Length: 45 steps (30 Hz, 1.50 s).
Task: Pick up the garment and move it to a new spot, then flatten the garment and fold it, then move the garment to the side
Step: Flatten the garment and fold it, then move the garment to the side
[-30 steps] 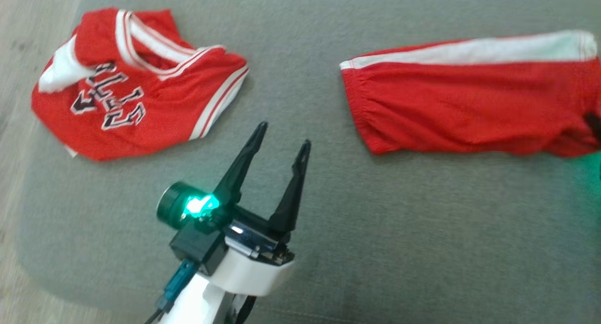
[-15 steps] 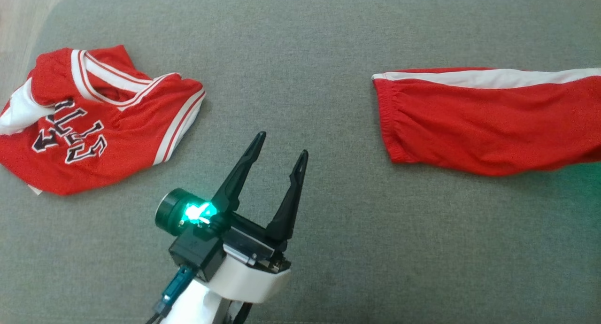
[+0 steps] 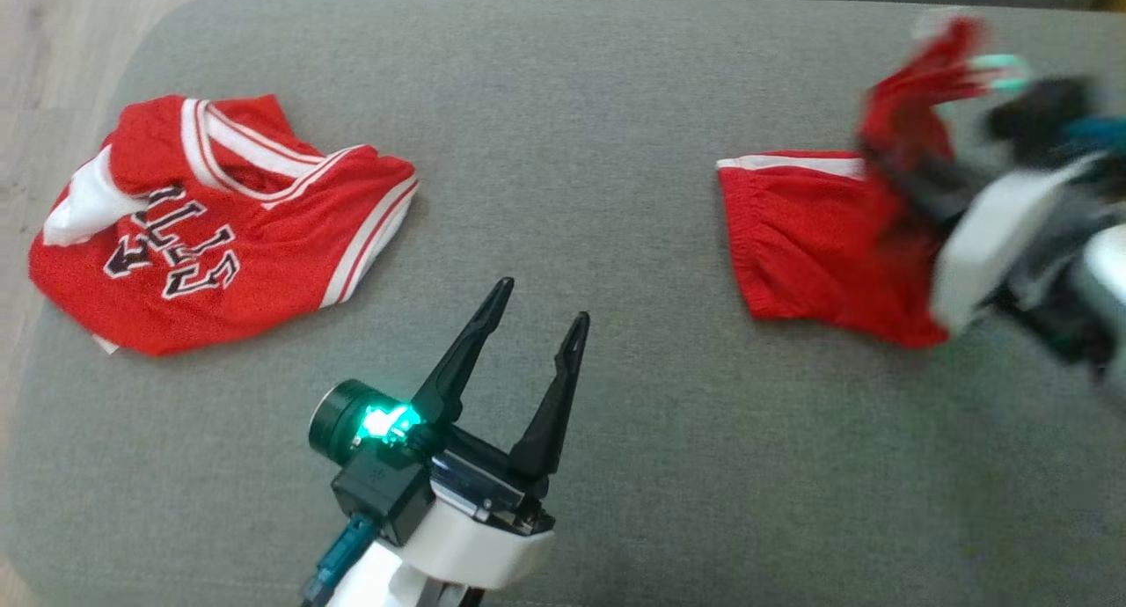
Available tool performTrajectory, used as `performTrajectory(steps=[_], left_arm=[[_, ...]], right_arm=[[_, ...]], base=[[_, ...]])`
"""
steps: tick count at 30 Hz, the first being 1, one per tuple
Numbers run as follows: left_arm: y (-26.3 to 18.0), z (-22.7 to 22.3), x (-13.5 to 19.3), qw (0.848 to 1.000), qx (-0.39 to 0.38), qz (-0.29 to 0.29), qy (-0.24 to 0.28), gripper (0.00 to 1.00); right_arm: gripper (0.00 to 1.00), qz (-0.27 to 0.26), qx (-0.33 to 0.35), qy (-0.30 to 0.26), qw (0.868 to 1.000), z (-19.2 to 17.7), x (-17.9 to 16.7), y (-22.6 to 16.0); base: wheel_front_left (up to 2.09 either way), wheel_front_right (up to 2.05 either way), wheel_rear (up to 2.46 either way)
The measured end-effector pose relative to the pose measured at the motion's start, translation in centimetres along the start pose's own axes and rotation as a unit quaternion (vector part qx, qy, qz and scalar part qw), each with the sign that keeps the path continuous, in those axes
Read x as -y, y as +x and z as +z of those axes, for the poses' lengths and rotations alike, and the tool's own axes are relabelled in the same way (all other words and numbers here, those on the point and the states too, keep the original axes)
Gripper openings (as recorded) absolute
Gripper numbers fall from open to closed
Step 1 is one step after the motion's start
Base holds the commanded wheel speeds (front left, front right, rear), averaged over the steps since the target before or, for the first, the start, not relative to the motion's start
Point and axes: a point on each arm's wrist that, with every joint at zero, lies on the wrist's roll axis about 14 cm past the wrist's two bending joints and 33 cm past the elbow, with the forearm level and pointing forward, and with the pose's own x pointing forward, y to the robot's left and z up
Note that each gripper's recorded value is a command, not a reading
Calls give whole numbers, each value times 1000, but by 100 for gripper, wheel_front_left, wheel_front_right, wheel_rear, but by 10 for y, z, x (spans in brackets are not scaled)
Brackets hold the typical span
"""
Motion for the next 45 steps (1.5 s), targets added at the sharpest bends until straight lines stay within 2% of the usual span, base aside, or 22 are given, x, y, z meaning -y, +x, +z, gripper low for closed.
performTrajectory(steps=[2, 3, 4, 5, 9, 11, 12, 14, 17, 19, 21, 23, 24, 27, 32, 35, 45], left_arm=[[-2, 1, -3, 1000, 0, 5, 2, 100], [-3, 1, -4, 1000, 0, 7, 2, 100], [-3, 1, -5, 1000, 0, 10, 1, 100], [-4, 1, -6, 1000, 1, 12, -1, 100], [-6, 5, -7, 1000, 5, 16, 2, 100], [-8, 8, -8, 1000, 8, 25, 6, 100], [-8, 8, -8, 1000, 8, 25, 6, 100], [-14, 8, -11, 999, 7, 38, 9, 100], [-27, 4, -19, 997, -3, 69, 23, 100], [-36, 3, -26, 995, -7, 92, 37, 100], [-45, 6, -33, 992, -6, 118, 48, 100], [-54, 10, -39, 988, -1, 141, 58, 100], [-58, 12, -41, 987, 1, 151, 63, 100], [-69, 16, -49, 980, 5, 181, 85, 100], [-83, 8, -48, 976, -9, 193, 97, 100], [-89, -1, -45, 977, -24, 190, 95, 100], [-102, -20, -51, 973, -54, 207, 84, 100]], right_arm=[[0, 46, -18, -16, 999, -5, -33, 10], [32, 65, -24, -25, 997, -7, -47, 14], [82, 81, -29, -30, 996, -10, -58, 16], [100, 91, -29, -31, 995, -11, -66, 17], [100, 93, -2, -22, 995, -10, -75, 16], [100, 65, 40, -15, 997, 1, -63, 11], [100, 65, 40, -15, 997, 1, -63, 11], [100, 16, 97, 12, 995, 13, -38, 1], [100, -60, 156, 63, 984, 8, -10, -22], [100, -102, 161, 97, 977, -13, -5, -39], [100, -140, 164, 129, 968, -32, -5, -56], [100, -181, 193, 153, 952, -34, -4, -77], [100, -199, 208, 159, 944, -34, -5, -89], [100, -234, 223, 168, 931, -45, -21, -114], [100, -236, 209, 172, 933, -68, -66, -131], [100, -243, 217, 159, 932, -64, -70, -139], [100, -246, 226, 166, 928, -61, -74, -140]], base=[[0, 0, 0], [0, 0, 0], [0, 0, 0], [0, 0, 0], [0, 0, 0], [0, 0, 0], [0, 0, 0], [0, 0, 0], [0, 0, 0], [0, 0, 0], [0, 0, 0], [0, 0, 0], [0, 0, 0], [0, 0, 0], [0, 0, 0], [0, 0, 0], [0, 0, 0]])
